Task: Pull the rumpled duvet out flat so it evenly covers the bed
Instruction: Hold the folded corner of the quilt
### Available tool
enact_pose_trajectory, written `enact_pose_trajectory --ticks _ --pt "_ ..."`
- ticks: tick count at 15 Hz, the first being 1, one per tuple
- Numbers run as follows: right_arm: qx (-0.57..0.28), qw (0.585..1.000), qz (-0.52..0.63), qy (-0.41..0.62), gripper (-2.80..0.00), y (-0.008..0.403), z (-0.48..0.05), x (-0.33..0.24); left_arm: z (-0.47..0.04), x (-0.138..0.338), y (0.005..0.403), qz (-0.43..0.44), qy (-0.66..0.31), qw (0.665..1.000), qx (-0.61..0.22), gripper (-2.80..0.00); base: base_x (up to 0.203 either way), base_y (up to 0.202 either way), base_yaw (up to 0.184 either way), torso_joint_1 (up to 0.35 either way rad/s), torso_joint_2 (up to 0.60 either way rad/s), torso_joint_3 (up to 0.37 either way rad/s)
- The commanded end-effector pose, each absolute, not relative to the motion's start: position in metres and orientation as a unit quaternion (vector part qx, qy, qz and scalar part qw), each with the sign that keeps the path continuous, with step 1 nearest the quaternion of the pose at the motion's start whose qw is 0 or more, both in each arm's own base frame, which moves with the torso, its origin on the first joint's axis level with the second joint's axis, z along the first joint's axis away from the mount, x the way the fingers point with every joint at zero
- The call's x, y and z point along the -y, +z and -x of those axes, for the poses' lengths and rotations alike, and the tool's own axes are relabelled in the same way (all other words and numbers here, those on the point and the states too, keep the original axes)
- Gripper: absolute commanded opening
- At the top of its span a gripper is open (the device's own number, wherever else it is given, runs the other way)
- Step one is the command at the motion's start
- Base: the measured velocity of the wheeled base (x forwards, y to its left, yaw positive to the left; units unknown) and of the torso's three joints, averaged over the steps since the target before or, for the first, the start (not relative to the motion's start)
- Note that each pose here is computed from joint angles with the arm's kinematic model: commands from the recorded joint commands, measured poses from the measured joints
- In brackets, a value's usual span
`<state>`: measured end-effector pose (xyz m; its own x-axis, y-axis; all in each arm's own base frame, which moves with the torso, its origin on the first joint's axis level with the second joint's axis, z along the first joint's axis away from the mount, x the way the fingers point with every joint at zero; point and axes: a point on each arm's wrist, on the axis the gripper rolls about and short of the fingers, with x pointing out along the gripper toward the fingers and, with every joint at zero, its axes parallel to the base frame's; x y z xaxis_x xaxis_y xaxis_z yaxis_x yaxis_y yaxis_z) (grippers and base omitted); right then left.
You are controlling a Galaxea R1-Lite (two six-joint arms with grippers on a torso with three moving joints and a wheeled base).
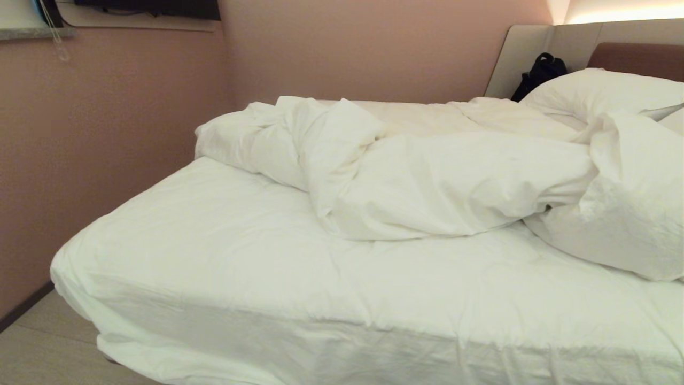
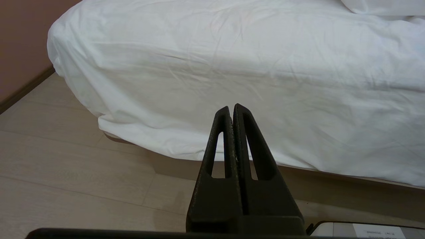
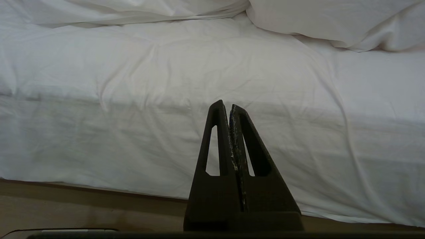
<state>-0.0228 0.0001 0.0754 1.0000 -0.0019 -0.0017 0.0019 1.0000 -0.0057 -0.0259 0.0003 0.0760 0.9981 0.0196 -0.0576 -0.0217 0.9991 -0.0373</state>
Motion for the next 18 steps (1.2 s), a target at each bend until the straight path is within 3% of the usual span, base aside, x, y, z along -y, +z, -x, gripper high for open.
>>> enact_pose_trajectory --ticks 1,13,18 --pt "-0.001 1.000 0.003 -0.001 -2.80 0.075 0.023 0.000 0.026 0.000 0.076 0.019 0.011 0.999 -0.028 -2.80 0.000 0.000 0.000 0.000 0.00 0.000" --pt "-0.001 1.000 0.003 0.000 -2.80 0.075 0.023 0.000 0.027 0.000 0.079 0.008 0.009 1.000 -0.024 -2.80 0.000 0.000 0.000 0.000 0.00 0.000" --pt "-0.001 1.000 0.003 -0.001 -2.80 0.075 0.023 0.000 0.030 0.000 0.107 0.010 0.000 1.000 -0.003 -2.80 0.000 0.000 0.000 0.000 0.00 0.000"
